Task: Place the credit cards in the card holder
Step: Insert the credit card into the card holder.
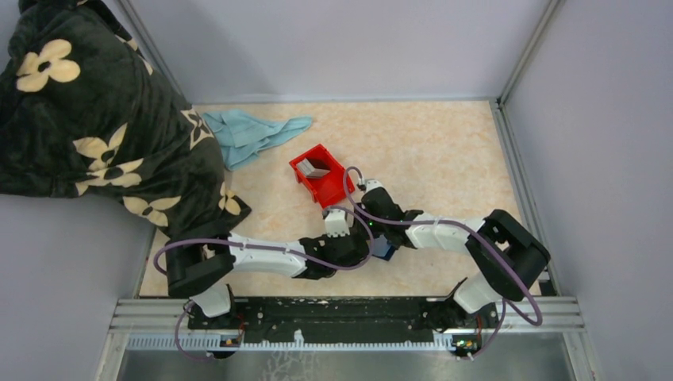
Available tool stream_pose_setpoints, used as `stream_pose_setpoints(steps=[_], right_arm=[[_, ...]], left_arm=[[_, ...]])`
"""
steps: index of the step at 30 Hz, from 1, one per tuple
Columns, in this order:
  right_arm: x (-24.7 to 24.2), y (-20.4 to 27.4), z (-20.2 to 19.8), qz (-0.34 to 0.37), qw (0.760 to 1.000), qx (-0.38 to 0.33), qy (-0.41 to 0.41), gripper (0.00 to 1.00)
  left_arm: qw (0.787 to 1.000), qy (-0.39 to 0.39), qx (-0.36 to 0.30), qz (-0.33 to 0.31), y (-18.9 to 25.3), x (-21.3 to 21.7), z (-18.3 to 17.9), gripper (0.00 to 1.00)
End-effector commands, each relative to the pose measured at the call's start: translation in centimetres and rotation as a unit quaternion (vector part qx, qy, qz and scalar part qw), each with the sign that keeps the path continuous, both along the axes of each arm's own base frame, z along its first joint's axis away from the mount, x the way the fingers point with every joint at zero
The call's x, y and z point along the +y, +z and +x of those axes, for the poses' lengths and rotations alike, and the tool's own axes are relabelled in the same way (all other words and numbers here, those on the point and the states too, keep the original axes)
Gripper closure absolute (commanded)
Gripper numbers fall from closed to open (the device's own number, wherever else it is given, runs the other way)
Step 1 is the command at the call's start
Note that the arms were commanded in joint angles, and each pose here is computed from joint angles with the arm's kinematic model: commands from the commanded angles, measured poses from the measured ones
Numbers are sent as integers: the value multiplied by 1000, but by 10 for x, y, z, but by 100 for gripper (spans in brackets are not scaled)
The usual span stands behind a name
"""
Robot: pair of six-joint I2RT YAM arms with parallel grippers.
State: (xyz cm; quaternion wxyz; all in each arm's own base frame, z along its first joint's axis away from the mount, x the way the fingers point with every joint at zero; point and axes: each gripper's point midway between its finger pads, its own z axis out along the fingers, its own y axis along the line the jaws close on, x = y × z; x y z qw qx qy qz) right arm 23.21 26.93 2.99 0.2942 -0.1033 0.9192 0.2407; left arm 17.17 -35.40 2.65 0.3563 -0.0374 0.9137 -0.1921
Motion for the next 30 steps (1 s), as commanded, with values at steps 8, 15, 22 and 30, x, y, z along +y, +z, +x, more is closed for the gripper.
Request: stream_pose_setpoints(steps=[8,15,22,30], right_arm=[[14,49,16,22,998,-53,26,67],[15,61,17,27,997,-64,29,57],[14,72,20,26,997,-75,27,52],[13,91,26,28,995,-94,21,51]], left_arm=[[1000,24,-11,0,25,32,-12,65],[999,39,-25,7,27,41,-13,63],[997,46,-44,40,25,40,-5,62],[994,64,-77,44,41,47,4,62]])
